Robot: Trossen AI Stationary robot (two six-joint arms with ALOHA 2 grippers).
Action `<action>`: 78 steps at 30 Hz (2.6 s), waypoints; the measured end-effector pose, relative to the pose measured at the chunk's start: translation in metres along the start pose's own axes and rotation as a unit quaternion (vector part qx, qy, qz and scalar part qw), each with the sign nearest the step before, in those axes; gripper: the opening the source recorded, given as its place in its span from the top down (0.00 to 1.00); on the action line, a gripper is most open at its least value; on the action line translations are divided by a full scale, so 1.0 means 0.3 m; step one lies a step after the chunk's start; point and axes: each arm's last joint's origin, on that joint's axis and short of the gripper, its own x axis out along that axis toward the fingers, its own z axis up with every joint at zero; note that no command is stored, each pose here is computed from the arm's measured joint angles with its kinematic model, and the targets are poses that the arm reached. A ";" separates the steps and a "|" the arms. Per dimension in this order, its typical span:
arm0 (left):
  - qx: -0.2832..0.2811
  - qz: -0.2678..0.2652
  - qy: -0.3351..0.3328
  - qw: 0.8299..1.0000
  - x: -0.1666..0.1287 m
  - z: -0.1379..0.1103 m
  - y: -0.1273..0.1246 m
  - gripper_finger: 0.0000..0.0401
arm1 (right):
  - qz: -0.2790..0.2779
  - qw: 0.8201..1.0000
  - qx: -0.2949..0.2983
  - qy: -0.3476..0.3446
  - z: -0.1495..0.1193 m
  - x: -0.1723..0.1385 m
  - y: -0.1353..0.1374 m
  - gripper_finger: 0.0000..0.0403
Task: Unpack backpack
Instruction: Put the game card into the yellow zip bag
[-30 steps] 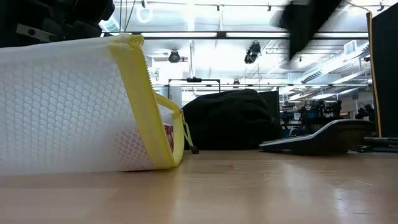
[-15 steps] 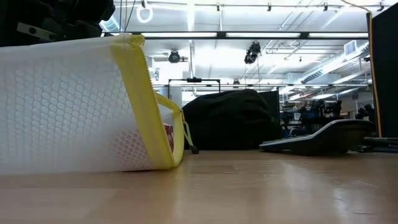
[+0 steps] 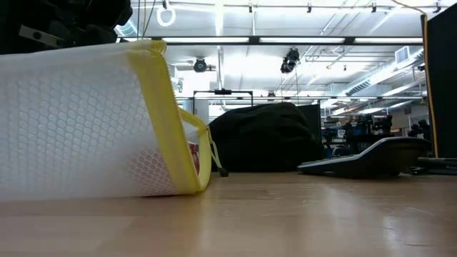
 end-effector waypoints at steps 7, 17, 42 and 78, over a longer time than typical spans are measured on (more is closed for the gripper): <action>0.000 0.000 0.001 1.000 0.000 0.000 0.000 1.00 | -0.039 0.995 -0.081 0.044 0.010 0.117 0.015 0.03; 0.001 0.000 0.001 1.000 0.000 0.000 0.000 1.00 | -0.022 0.992 -0.091 0.087 0.079 0.142 -0.022 0.19; 0.007 0.000 -0.001 1.000 0.000 0.000 0.000 1.00 | -0.030 0.961 -0.053 -0.270 0.410 -0.138 -0.251 0.32; 0.011 0.001 -0.005 1.000 0.000 0.003 0.000 1.00 | 0.108 0.841 -0.070 -0.526 0.857 0.061 -0.389 0.32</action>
